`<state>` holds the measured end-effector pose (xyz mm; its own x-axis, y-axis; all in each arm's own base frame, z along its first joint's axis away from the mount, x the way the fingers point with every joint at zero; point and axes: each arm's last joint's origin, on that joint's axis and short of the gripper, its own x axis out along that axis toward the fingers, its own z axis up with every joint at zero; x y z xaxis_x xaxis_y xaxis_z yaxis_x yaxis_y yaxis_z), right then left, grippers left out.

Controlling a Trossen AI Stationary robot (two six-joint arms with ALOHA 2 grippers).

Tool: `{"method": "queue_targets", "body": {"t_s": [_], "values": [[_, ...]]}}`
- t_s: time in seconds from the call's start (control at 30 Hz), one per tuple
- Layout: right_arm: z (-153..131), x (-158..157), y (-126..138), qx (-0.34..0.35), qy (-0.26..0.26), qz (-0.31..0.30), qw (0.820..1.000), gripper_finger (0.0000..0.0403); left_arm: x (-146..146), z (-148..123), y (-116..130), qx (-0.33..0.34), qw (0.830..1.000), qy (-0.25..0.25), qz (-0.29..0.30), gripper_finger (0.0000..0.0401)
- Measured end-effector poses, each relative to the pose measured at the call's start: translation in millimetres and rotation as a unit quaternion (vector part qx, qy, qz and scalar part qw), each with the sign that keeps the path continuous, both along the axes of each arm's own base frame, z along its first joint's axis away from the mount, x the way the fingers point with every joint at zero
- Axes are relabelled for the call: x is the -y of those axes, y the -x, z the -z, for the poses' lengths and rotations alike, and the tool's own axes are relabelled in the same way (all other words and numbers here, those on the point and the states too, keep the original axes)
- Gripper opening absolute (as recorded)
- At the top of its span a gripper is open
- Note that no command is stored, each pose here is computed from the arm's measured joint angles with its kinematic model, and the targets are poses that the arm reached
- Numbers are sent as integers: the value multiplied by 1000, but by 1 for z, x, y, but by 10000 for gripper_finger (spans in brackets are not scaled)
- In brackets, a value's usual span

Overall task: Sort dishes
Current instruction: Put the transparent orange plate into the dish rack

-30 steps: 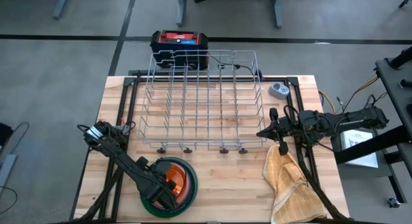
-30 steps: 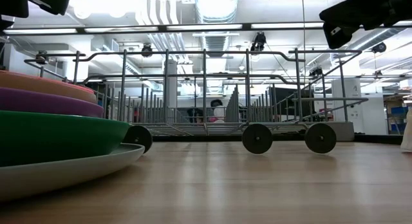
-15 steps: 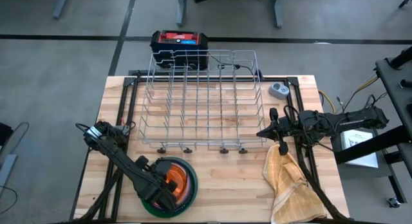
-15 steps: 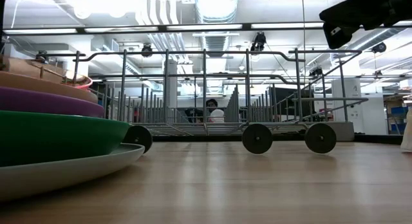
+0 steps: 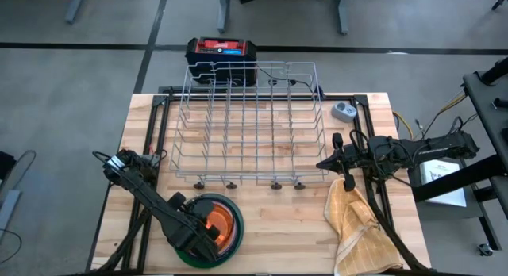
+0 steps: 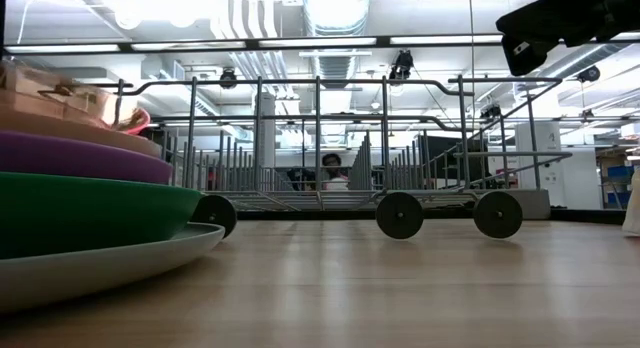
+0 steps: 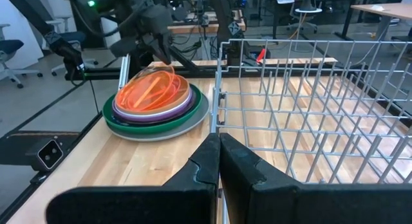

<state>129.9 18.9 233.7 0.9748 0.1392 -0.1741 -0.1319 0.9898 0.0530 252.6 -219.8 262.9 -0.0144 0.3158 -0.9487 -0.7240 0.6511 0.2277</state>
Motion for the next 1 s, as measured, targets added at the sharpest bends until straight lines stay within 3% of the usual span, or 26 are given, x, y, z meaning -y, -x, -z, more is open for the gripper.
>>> {"method": "queue_targets", "body": {"t_s": [0.6,0.8,1.0], "values": [[-6,0,-1,30,-13,-3,999,2,3,-13,-3,3,999,23,45,0],[-4,0,-1,21,-11,-3,1000,2,9,-38,-7,7,990,75,115,0],[-4,0,-1,21,-8,-4,1000,2,11,-64,-12,60,982,76,161,0]]}}
